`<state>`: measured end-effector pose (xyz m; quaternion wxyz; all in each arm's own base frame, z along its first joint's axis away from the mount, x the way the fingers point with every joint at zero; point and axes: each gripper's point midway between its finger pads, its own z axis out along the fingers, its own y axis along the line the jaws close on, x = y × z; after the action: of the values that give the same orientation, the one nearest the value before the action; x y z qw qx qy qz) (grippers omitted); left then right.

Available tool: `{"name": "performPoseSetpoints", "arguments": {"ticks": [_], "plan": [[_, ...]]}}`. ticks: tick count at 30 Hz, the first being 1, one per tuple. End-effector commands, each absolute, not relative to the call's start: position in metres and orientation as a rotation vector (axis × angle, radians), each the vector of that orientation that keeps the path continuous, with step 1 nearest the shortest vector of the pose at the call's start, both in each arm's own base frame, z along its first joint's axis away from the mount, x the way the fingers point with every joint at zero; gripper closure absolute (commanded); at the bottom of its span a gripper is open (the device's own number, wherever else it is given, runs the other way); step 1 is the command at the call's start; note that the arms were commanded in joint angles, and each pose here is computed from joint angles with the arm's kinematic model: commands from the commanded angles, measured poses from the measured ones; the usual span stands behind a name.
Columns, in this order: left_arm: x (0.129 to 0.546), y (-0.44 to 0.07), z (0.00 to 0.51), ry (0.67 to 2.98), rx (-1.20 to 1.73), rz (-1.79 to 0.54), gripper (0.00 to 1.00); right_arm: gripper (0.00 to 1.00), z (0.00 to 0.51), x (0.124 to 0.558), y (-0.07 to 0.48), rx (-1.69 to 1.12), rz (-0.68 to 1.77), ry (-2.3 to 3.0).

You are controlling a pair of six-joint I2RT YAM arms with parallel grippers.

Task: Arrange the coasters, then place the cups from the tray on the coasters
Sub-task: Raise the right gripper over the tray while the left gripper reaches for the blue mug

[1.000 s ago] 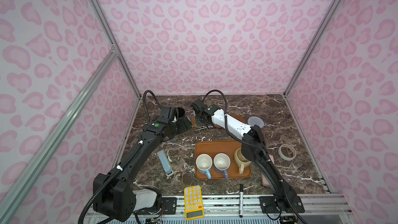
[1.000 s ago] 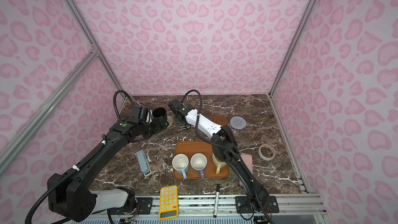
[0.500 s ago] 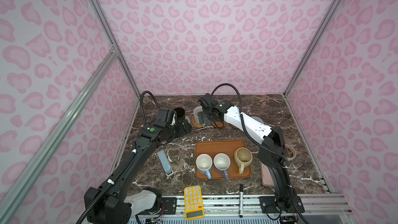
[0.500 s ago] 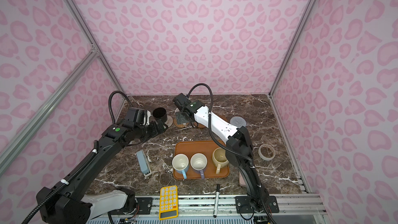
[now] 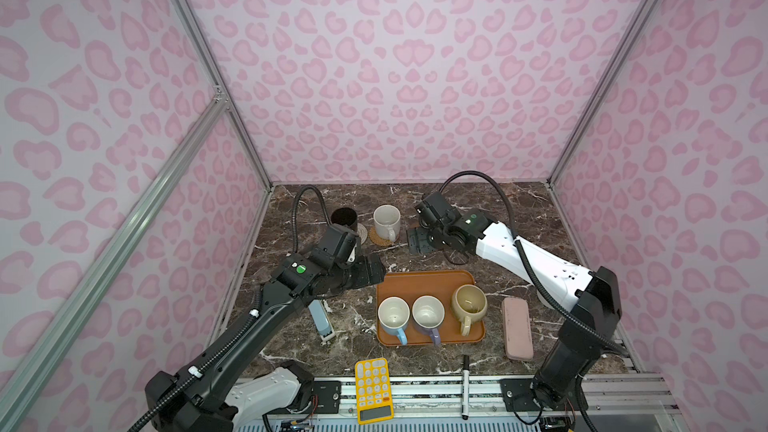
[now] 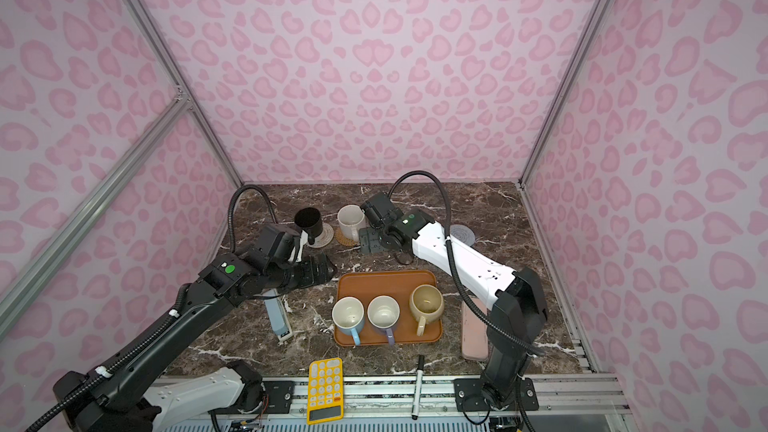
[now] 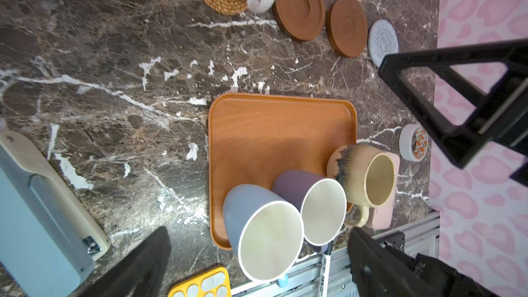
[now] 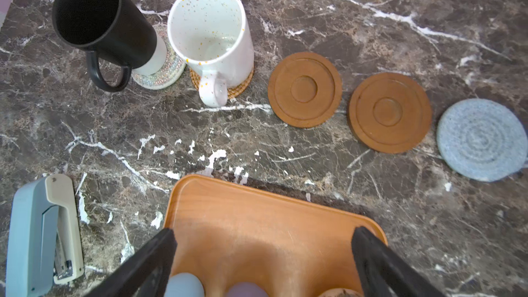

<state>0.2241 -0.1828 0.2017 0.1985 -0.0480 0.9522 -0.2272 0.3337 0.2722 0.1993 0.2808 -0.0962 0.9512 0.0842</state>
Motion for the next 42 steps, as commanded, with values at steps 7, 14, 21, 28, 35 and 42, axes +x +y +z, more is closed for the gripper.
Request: {"name": "performPoseSetpoints", "arguments": {"ticks": [7,14,21,28,35,42], "plan": [[0.184,-0.189,0.179,2.759,-0.147,-0.562,0.01,0.02,0.184,0.296,0.244,-0.236,0.257,2.605],[0.159,-0.19,0.164,2.798,-0.106,-0.544,0.03,0.02,0.18,0.279,0.224,-0.221,0.254,2.608],[0.144,-0.195,0.148,2.816,-0.063,-0.486,0.03,0.02,0.175,0.273,0.222,-0.212,0.302,2.619],[0.14,-0.203,0.136,2.823,-0.051,-0.454,0.03,0.02,0.182,0.274,0.225,-0.209,0.33,2.6],[0.136,-0.216,0.129,2.842,-0.022,-0.442,0.02,0.02,0.182,0.273,0.22,-0.204,0.322,2.597],[0.123,-0.232,0.127,2.853,0.077,-0.449,0.03,0.02,0.179,0.267,0.211,-0.18,0.317,2.601]]}}
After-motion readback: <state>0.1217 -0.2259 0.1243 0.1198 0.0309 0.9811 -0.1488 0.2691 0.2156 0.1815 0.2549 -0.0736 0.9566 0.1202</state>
